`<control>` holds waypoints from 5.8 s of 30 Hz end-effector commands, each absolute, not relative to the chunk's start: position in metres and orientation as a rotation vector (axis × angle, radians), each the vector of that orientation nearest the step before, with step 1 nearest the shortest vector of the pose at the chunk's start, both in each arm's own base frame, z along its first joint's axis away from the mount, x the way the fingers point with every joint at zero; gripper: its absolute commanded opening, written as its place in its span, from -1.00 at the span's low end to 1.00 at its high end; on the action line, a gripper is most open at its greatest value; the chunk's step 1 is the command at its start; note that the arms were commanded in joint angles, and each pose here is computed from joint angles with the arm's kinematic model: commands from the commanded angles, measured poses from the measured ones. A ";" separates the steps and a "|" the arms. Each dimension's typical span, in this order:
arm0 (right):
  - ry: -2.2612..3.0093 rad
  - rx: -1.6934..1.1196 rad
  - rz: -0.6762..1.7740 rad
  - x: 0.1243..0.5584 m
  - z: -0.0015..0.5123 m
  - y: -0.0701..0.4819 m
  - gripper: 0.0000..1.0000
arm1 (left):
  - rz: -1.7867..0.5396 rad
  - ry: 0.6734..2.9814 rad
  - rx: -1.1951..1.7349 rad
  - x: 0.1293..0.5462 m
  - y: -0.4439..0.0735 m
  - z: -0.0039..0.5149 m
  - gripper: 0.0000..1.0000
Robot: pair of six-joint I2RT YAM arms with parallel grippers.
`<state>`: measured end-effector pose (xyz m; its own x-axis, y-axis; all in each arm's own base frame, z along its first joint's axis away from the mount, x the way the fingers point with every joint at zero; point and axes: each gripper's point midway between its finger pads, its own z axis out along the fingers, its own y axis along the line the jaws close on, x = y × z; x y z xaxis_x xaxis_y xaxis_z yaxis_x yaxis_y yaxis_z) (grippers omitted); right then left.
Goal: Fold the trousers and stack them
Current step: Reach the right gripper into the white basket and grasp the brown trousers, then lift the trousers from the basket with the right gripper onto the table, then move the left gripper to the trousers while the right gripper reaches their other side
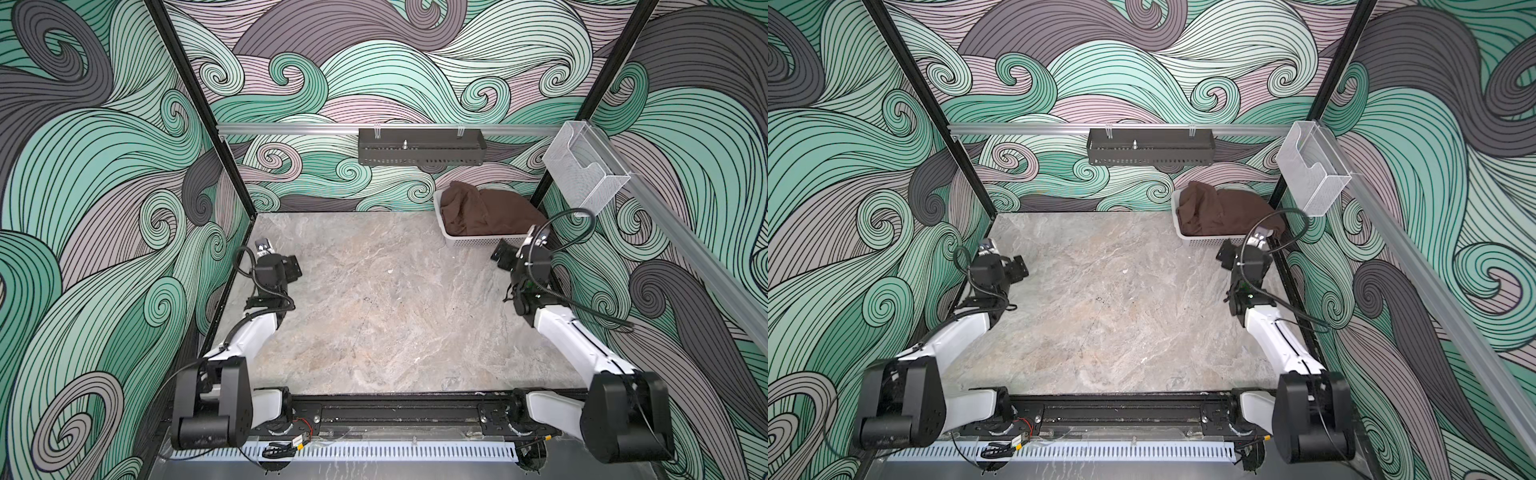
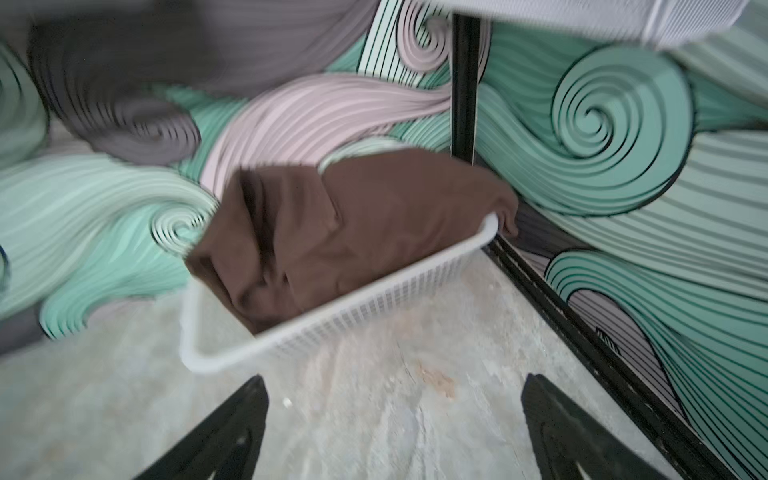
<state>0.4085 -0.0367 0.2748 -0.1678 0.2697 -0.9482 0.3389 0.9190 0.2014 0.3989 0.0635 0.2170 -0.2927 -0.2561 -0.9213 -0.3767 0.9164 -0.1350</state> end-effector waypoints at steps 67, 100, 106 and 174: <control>1.855 0.793 0.495 0.602 0.375 0.000 -1.00 | -0.388 2.235 -0.377 0.343 -0.055 0.272 0.97; 2.455 0.172 0.419 0.322 0.254 0.145 -0.83 | -0.380 2.160 -0.385 0.224 -0.034 0.298 0.97; 2.572 -0.198 0.358 0.301 0.223 0.232 0.28 | -0.383 2.160 -0.392 0.221 -0.033 0.299 0.97; 2.676 -0.211 0.675 0.242 0.068 0.251 0.30 | -0.502 2.475 -0.034 0.246 -0.185 0.150 0.97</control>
<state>0.2282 0.2344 0.0568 -0.9358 -0.0750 -0.3445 -0.2139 0.8975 0.3856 0.2463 -0.1898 0.1500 -0.8136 -0.1079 -0.5713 0.1149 0.9334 -0.3399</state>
